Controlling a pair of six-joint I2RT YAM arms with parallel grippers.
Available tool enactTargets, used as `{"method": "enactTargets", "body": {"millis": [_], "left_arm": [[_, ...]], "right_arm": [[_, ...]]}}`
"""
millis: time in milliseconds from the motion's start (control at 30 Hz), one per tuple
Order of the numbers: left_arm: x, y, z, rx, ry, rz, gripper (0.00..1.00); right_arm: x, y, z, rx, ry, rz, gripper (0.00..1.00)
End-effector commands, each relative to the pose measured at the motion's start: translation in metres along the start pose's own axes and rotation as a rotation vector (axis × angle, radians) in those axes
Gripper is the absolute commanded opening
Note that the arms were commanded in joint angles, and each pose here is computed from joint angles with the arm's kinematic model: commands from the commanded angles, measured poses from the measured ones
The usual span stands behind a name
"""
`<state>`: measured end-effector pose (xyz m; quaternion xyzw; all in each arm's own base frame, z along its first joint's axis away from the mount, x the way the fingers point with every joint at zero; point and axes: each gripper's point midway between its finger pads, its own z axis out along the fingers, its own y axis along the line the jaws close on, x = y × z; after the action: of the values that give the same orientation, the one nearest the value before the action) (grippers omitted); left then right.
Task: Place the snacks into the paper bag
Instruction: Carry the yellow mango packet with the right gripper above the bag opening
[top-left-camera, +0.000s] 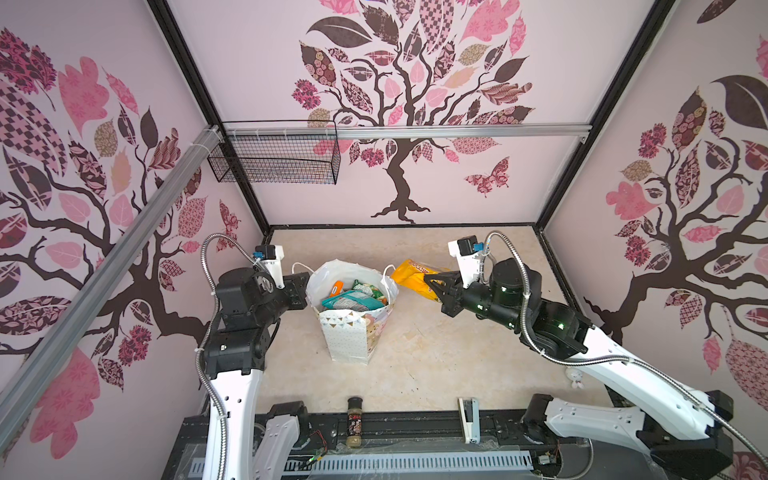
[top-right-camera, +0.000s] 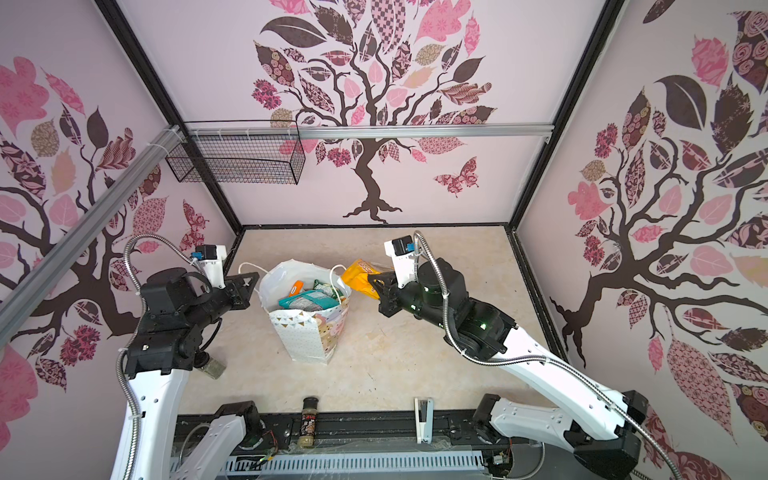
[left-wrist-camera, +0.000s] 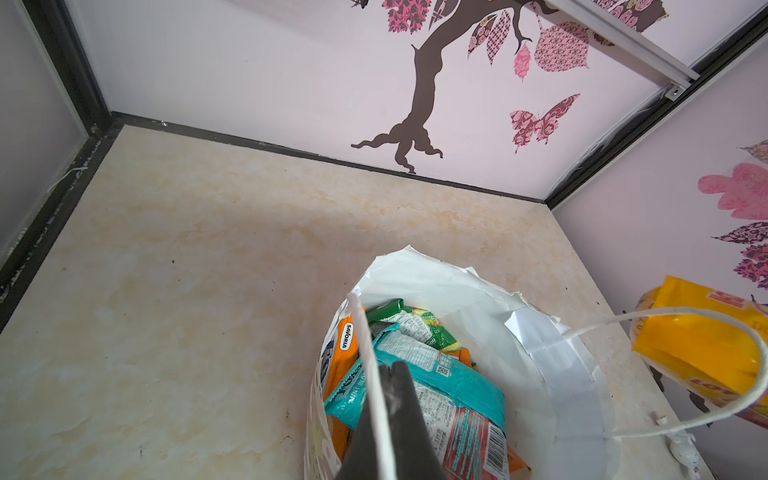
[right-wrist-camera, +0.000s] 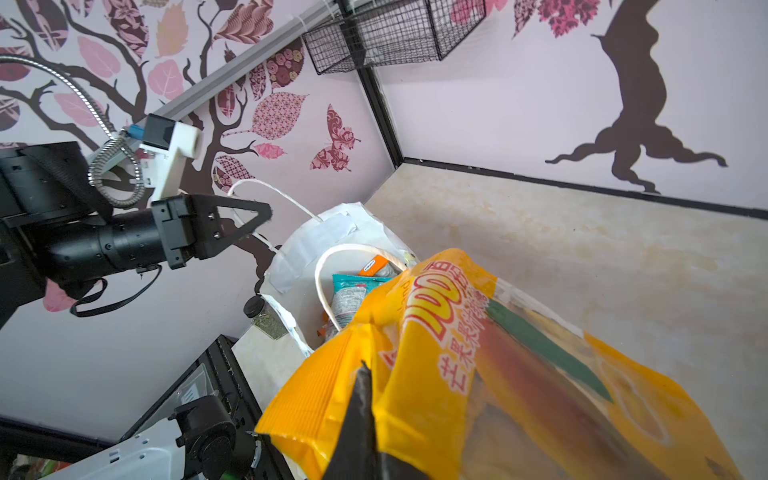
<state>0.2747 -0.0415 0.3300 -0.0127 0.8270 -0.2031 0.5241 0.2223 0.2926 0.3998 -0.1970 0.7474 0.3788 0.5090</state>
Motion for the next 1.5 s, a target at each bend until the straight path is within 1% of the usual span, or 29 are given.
{"method": "enactTargets", "body": {"millis": [0,133,267,333,467,600,767,1000,1233,1367,1467], "left_arm": [[-0.008,-0.004,-0.001,0.025,-0.050,0.031,0.00],[-0.009,-0.005,-0.002,0.027,-0.054,0.033,0.00],[-0.008,-0.005,-0.001,0.032,-0.051,0.031,0.00],[-0.008,-0.006,-0.002,0.033,-0.053,0.034,0.00],[-0.008,-0.006,-0.002,0.034,-0.054,0.035,0.00],[-0.008,-0.007,-0.003,0.039,-0.054,0.036,0.00],[-0.009,-0.008,-0.005,0.039,-0.061,0.039,0.00],[-0.009,-0.007,-0.003,0.039,-0.056,0.037,0.00],[-0.008,-0.007,-0.005,0.031,-0.054,0.038,0.00],[-0.008,-0.007,-0.004,0.032,-0.051,0.038,0.00],[-0.007,-0.006,-0.002,0.034,-0.044,0.035,0.00]], "right_arm": [[-0.067,0.033,-0.012,-0.016,-0.195,-0.080,0.00],[-0.089,0.062,-0.011,0.026,-0.264,-0.160,0.00],[-0.106,0.088,-0.005,0.002,-0.299,-0.172,0.00],[-0.110,0.100,0.001,0.009,-0.309,-0.191,0.00],[-0.115,0.130,0.007,0.036,-0.340,-0.273,0.00],[-0.121,0.143,0.018,0.027,-0.338,-0.283,0.00],[-0.127,0.151,0.027,0.020,-0.355,-0.266,0.00],[-0.124,0.161,0.055,0.026,-0.374,-0.263,0.00],[-0.117,0.151,0.089,-0.007,-0.330,-0.173,0.00],[-0.113,0.143,0.100,-0.006,-0.316,-0.131,0.00],[-0.114,0.146,0.104,-0.044,-0.324,-0.089,0.00]]}}
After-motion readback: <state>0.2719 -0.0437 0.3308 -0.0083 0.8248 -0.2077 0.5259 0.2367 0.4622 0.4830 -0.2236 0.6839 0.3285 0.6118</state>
